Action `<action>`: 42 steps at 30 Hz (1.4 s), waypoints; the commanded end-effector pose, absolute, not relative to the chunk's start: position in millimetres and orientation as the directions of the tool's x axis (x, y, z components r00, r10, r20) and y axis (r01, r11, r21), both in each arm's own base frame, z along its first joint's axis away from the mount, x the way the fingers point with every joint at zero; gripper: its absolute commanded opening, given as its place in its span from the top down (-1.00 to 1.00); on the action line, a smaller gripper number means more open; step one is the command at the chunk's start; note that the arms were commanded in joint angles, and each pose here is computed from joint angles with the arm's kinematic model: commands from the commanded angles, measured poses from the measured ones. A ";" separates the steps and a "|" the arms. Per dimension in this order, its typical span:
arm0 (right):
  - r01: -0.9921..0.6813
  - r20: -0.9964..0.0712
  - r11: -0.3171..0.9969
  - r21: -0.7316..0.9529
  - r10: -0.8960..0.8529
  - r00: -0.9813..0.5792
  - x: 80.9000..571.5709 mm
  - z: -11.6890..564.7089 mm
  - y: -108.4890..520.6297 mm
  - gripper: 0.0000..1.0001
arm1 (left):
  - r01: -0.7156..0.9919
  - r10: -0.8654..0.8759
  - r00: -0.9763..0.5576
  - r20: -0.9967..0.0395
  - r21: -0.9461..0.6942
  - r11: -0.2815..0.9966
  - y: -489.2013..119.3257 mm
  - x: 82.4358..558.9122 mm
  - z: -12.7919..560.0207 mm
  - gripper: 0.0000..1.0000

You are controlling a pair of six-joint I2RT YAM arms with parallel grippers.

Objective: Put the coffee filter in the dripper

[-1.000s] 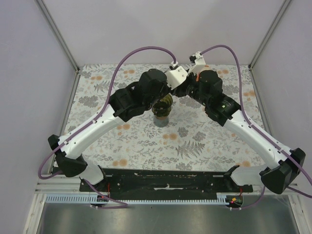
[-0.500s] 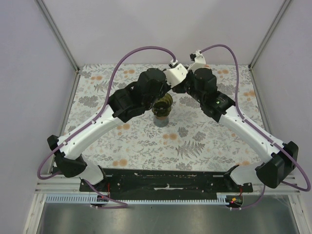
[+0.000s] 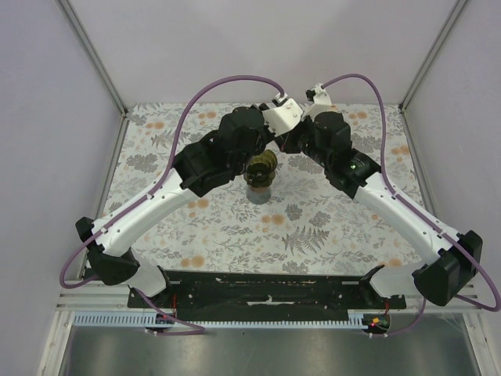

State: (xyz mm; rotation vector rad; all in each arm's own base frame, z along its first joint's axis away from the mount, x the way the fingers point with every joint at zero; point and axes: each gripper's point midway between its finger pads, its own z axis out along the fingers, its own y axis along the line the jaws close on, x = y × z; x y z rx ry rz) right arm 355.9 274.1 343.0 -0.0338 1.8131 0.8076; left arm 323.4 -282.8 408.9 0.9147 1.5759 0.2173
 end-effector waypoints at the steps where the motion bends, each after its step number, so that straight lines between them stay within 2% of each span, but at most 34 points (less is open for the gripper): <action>1: -0.490 -0.856 0.713 0.502 0.327 -0.400 338.8 373.7 283.2 1.00 | 0.422 0.634 0.094 -0.768 0.607 0.673 -284.9 321.2 426.7 0.41; 4: -0.508 -0.856 0.699 0.504 0.325 -0.402 333.4 378.7 284.9 1.00 | 0.444 0.651 0.094 -0.753 0.617 0.649 -288.7 320.9 419.8 0.25; 6: -0.518 -0.861 0.696 0.498 0.323 -0.393 330.8 383.9 283.6 1.00 | 0.447 0.662 0.088 -0.744 0.624 0.641 -287.9 321.4 415.9 0.26; 7: -0.523 -0.865 0.697 0.491 0.316 -0.391 329.7 384.0 283.7 1.00 | 0.447 0.666 0.086 -0.741 0.626 0.639 -287.7 321.1 414.8 0.33; 11: -0.512 -0.881 0.728 0.456 0.288 -0.374 332.3 382.1 275.4 1.00 | 0.422 0.664 0.086 -0.742 0.631 0.650 -283.4 322.8 421.2 0.96; 12: -0.492 -0.880 0.742 0.456 0.294 -0.372 336.2 378.8 269.1 1.00 | 0.405 0.658 0.083 -0.748 0.629 0.664 -280.7 323.6 425.5 0.96; 13: -0.468 -0.875 0.752 0.465 0.310 -0.372 339.7 376.6 262.2 0.97 | 0.388 0.646 0.083 -0.759 0.621 0.681 -278.7 324.4 430.6 0.96; 15: -0.418 -0.859 0.762 0.494 0.355 -0.369 345.7 372.1 248.7 0.67 | 0.366 0.614 0.081 -0.785 0.596 0.715 -275.9 325.0 439.8 0.96; 18: -0.477 -0.851 0.706 0.524 0.403 -0.338 341.5 385.1 254.9 0.43 | 0.381 0.553 0.073 -0.830 0.536 0.753 -278.5 321.4 448.9 0.96; 21: -0.569 -0.836 0.616 0.545 0.446 -0.319 334.0 404.7 269.2 0.34 | 0.424 0.506 0.045 -0.861 0.475 0.771 -284.7 317.1 448.5 0.96; 25: -0.597 -0.815 0.563 0.571 0.476 -0.331 331.7 410.3 277.8 0.24 | 0.450 0.439 0.016 -0.899 0.398 0.799 -288.6 311.7 453.3 0.96; 28: -0.611 -0.798 0.528 0.590 0.497 -0.341 330.9 411.0 282.1 0.28 | 0.457 0.407 0.013 -0.913 0.367 0.810 -289.6 309.4 460.2 0.96; 33: -0.499 -0.794 0.621 0.605 0.521 -0.315 342.2 398.6 254.9 0.86 | 0.414 0.400 0.022 -0.916 0.373 0.831 -278.5 313.9 471.1 0.96; 35: -0.477 -0.796 0.640 0.603 0.522 -0.305 345.1 393.0 243.3 1.00 | 0.399 0.400 0.024 -0.916 0.376 0.836 -271.0 318.1 473.3 0.96; 41: -0.536 -0.844 0.654 0.534 0.448 -0.295 340.4 394.8 245.5 1.00 | 0.398 0.413 0.005 -0.911 0.380 0.835 -263.3 325.4 464.5 0.96; 42: -0.542 -0.845 0.649 0.534 0.443 -0.300 340.0 394.9 247.4 0.86 | 0.407 0.409 0.005 -0.913 0.375 0.833 -264.7 324.5 464.2 0.96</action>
